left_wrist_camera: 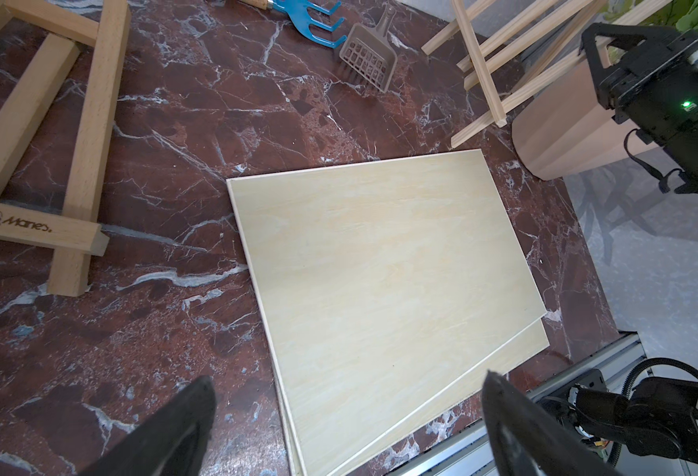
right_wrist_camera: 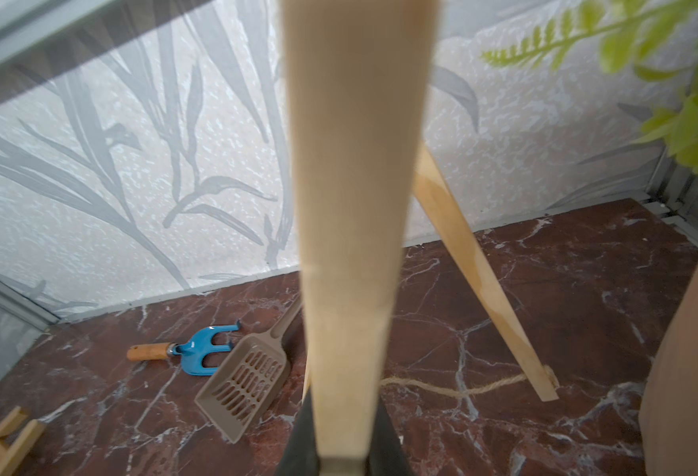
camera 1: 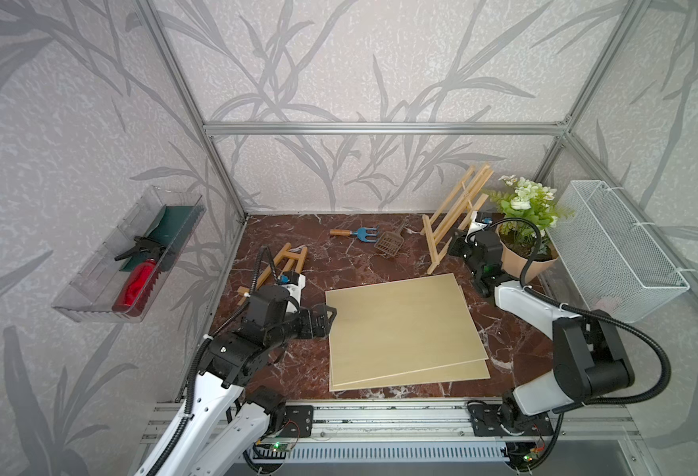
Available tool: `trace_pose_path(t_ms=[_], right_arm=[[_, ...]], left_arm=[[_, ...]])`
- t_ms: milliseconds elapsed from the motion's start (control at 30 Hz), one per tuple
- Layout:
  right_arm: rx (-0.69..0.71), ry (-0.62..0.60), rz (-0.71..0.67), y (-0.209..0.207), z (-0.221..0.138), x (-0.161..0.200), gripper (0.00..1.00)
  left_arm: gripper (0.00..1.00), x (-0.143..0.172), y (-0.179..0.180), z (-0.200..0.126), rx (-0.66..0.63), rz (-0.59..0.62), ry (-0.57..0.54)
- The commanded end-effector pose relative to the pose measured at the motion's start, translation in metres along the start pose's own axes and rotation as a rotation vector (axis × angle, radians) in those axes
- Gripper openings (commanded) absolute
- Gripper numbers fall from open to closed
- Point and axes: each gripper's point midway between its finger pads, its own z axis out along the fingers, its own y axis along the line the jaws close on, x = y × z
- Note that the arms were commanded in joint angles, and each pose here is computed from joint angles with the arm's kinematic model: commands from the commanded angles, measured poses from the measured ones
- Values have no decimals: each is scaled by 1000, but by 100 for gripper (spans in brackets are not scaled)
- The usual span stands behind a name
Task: Disassemble the easel
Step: Pick up the easel from the corner of the board.
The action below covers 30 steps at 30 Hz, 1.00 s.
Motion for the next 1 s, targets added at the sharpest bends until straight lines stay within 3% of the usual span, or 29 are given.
trace_pose_path(t_ms=[0, 333, 667, 800, 900, 967], right_arm=[[-106, -134, 90, 29, -25, -54, 0], [-270, -173, 188, 70, -96, -89, 0], [-387, -113, 348, 79, -162, -83, 0], [-422, -88, 429, 81, -177, -80, 0], [-461, -71, 492, 86, -186, -84, 0], [-474, -72, 537, 87, -191, -88, 0]], left_arm=[[99, 1, -1, -1, 5, 26, 1], [99, -3, 11, -1, -67, 31, -18], [98, -5, 20, -3, -122, 25, -30], [92, -8, 24, -5, -144, 14, -50], [80, -7, 23, -2, -137, -36, -50], [72, -6, 11, 4, -66, -110, -31]])
